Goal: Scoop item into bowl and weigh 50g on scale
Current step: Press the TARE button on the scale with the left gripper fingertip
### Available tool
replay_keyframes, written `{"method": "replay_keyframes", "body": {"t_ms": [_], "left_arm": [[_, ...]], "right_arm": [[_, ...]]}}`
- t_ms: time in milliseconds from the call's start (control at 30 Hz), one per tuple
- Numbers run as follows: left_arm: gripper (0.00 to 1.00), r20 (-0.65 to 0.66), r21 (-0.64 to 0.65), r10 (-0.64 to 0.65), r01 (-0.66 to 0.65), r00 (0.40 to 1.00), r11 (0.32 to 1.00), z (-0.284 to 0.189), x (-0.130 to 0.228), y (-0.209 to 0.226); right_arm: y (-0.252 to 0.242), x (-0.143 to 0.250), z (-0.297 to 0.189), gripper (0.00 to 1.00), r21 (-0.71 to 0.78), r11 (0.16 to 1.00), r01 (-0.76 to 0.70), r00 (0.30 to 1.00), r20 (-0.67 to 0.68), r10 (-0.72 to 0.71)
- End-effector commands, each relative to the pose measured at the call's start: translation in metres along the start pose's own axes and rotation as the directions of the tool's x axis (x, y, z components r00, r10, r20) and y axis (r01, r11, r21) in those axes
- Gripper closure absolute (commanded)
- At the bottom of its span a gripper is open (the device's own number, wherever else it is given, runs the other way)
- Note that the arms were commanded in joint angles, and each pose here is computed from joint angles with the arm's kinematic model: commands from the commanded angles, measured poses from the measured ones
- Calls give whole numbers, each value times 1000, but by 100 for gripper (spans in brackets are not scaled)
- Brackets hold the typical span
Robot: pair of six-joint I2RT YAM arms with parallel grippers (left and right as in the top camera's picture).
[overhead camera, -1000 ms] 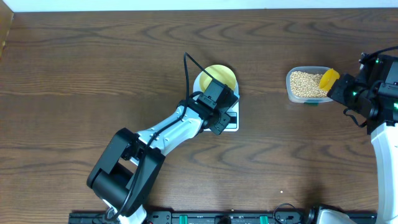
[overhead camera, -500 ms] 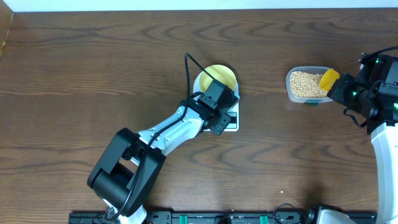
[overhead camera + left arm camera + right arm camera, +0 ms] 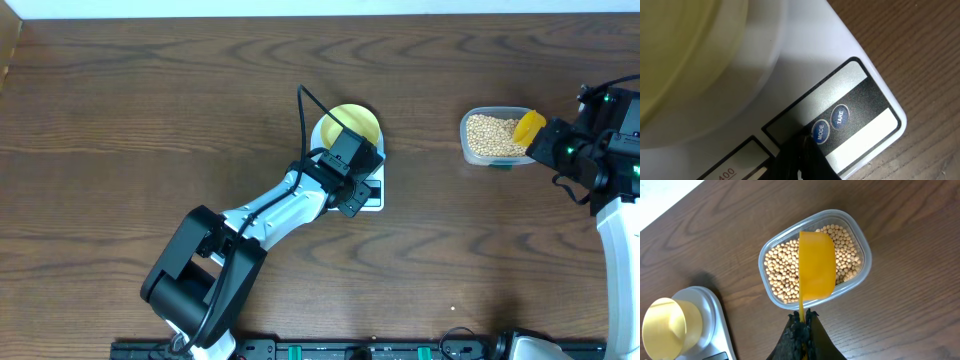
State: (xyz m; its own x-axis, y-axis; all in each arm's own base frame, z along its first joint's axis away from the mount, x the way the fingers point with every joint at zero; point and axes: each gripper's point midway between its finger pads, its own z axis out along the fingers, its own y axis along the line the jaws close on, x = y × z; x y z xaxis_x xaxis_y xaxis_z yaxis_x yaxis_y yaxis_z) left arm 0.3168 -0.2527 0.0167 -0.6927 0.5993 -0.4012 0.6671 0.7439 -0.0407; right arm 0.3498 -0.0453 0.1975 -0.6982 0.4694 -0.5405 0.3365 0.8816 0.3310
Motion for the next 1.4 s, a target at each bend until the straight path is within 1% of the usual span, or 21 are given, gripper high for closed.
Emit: {"method": "replay_keyframes", "body": {"t_ms": [0, 333, 600, 1367], "left_arm": [[93, -103, -33, -1, -2, 995, 999, 22, 30, 8], [93, -180, -33, -7, 1, 984, 999, 32, 50, 8], [93, -229, -106, -13, -11, 973, 994, 29, 62, 21], [93, -221, -106, -13, -11, 975, 994, 29, 60, 21]], "right_arm": [[3, -5, -2, 99, -5, 1000, 25, 1000, 9, -25], [3, -4, -2, 99, -4, 999, 32, 999, 5, -32], [3, -3, -2, 99, -2, 999, 35, 999, 1, -35], [2, 0, -2, 99, 1, 999, 36, 999, -10, -36]]}}
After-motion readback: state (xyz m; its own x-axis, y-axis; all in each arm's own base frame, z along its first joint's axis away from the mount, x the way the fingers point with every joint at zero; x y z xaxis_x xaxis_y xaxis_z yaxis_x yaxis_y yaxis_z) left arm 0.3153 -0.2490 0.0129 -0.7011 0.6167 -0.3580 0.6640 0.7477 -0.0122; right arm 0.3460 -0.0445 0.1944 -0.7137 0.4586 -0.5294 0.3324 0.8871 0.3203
